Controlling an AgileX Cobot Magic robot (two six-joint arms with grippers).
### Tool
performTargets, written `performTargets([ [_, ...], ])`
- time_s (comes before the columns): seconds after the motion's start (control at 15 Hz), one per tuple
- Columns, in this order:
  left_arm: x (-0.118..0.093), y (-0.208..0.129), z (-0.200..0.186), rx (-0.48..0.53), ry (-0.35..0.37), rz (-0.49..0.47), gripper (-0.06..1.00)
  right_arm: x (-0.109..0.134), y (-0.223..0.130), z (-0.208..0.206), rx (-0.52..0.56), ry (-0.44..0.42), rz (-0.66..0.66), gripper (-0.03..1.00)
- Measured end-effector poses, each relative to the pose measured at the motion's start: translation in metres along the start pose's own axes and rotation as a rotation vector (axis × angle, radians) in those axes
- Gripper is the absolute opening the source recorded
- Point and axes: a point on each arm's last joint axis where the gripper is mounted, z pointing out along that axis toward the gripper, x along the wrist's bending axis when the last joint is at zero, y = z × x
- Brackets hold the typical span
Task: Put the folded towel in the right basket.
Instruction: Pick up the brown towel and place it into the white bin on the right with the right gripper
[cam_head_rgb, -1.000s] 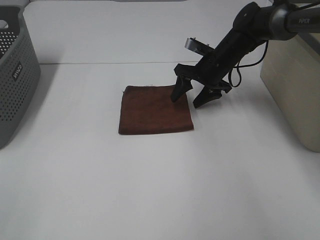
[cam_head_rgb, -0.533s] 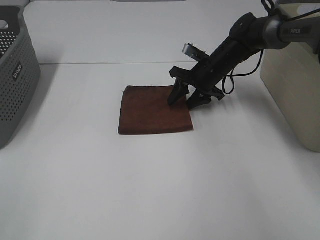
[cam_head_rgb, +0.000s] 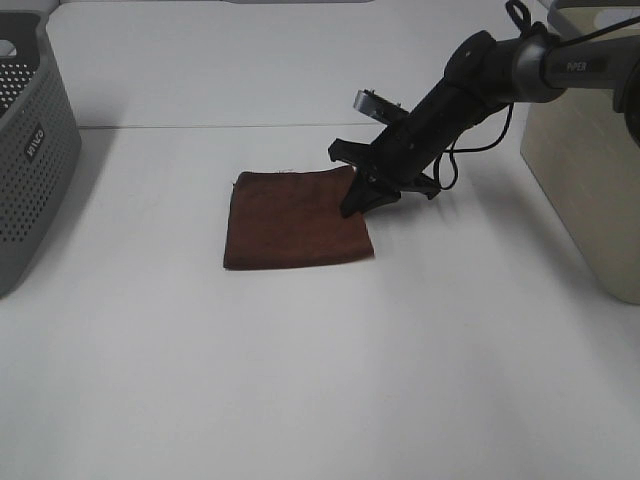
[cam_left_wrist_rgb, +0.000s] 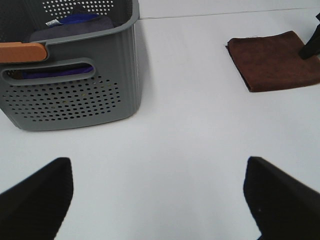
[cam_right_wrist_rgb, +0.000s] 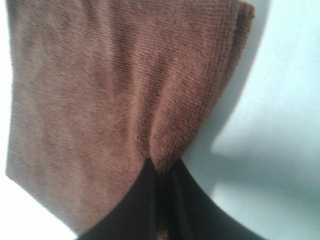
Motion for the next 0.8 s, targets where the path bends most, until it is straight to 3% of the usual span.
performTargets([
  [0.33, 0.000, 0.000, 0.000, 0.000, 0.000, 0.000, 0.88, 0.039, 0.007, -0.078, -0.037, -0.056, -0.146, 0.01],
  [0.4, 0.000, 0.000, 0.000, 0.000, 0.000, 0.000, 0.88, 0.057, 0.005, -0.120, -0.068, -0.120, -0.217, 0.01],
  [0.8, 0.000, 0.000, 0.000, 0.000, 0.000, 0.000, 0.88, 0.091, -0.017, -0.232, -0.154, -0.400, -0.344, 0.01],
])
